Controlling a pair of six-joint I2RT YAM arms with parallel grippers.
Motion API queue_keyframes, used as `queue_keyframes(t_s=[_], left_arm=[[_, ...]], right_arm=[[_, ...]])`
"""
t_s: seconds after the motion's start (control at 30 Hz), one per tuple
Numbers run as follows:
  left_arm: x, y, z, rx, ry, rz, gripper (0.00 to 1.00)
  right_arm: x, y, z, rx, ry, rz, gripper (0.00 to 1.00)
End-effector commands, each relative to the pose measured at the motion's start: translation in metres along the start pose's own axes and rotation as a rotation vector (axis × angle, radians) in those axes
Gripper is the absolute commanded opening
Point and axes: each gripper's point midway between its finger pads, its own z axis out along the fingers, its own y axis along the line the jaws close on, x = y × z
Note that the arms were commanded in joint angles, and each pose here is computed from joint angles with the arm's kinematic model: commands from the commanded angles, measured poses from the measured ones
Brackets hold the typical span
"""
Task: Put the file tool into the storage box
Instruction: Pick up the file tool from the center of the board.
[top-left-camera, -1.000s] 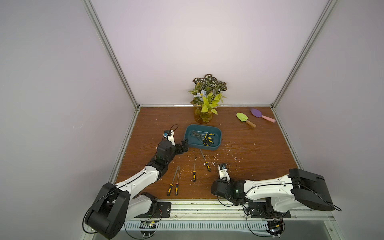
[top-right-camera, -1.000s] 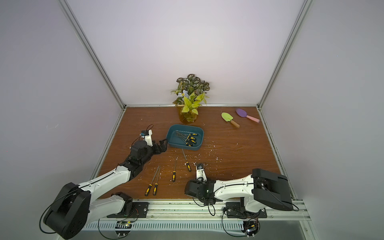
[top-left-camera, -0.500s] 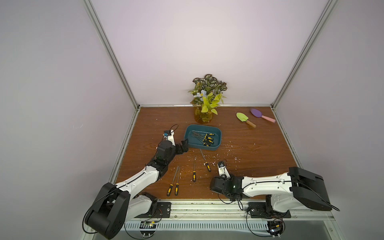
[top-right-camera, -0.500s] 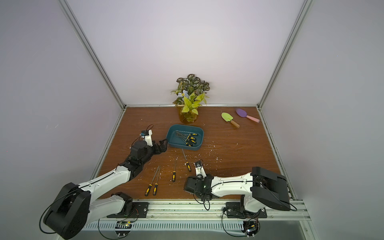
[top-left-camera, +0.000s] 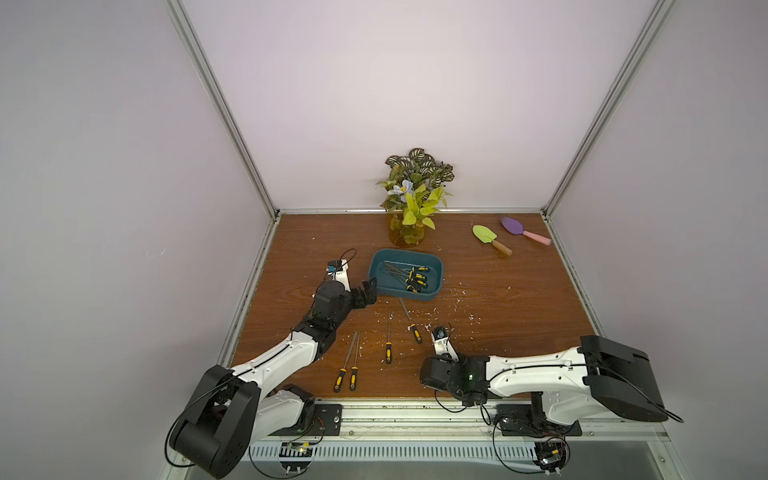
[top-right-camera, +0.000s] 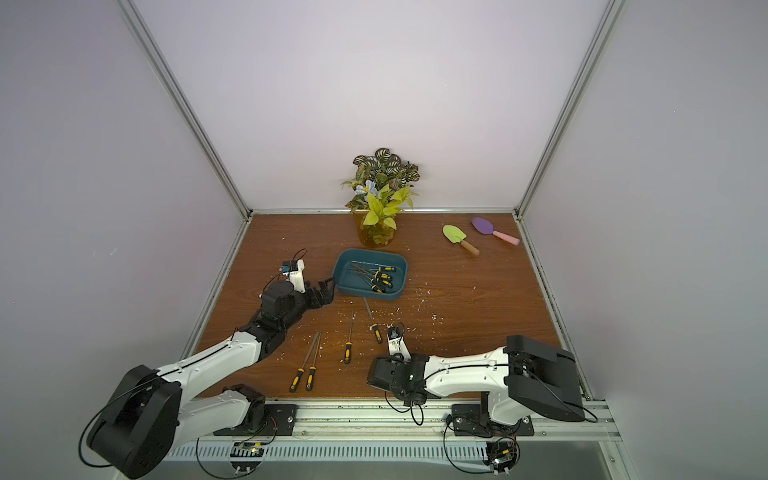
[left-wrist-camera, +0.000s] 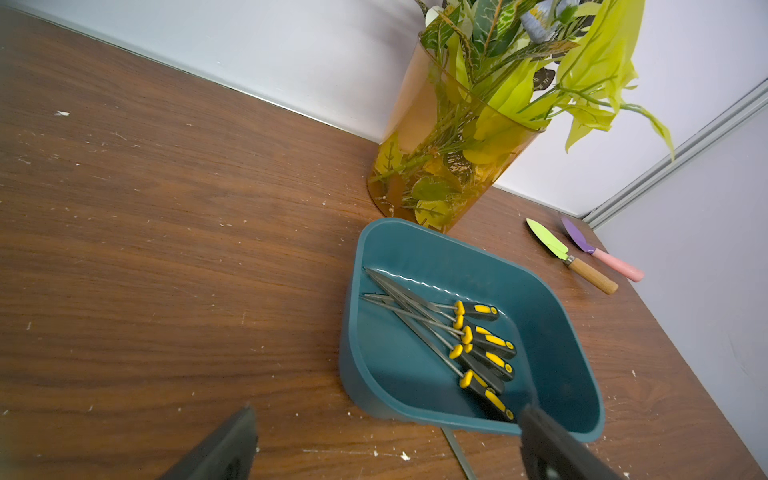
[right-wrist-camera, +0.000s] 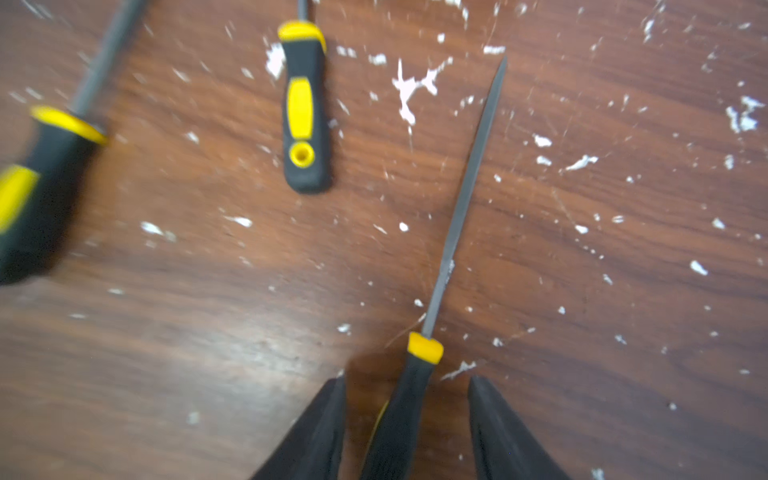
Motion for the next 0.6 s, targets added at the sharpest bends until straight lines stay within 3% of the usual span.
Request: queue_keyframes(t_s=[0.0,0.23,0.37,0.57], left_arm=[[-0.013,-0.005,-0.002,0.019,-0.038,-0.006,1.00],[-0.015,-0.004,-0.004,0.014,-0.045,-0.002,1.00],[-0.016,-0.005,-0.004,0.016,-0.047,0.000,1.00],[-0.017,-0.004,-0.005,0.011,-0.051,0.006,1.00]], right_arm=[[0.007,0.002,0.005,0.028,0.034,0.000,0.43],[0.003,-0.006,0.002,0.084,0.010,-0.015,0.16],[-0.006,-0.014,-0.008,0.098,-0.029,-0.009,0.10],[-0.025,-0.038,-0.030,0.116,-0.120,0.024,0.08]])
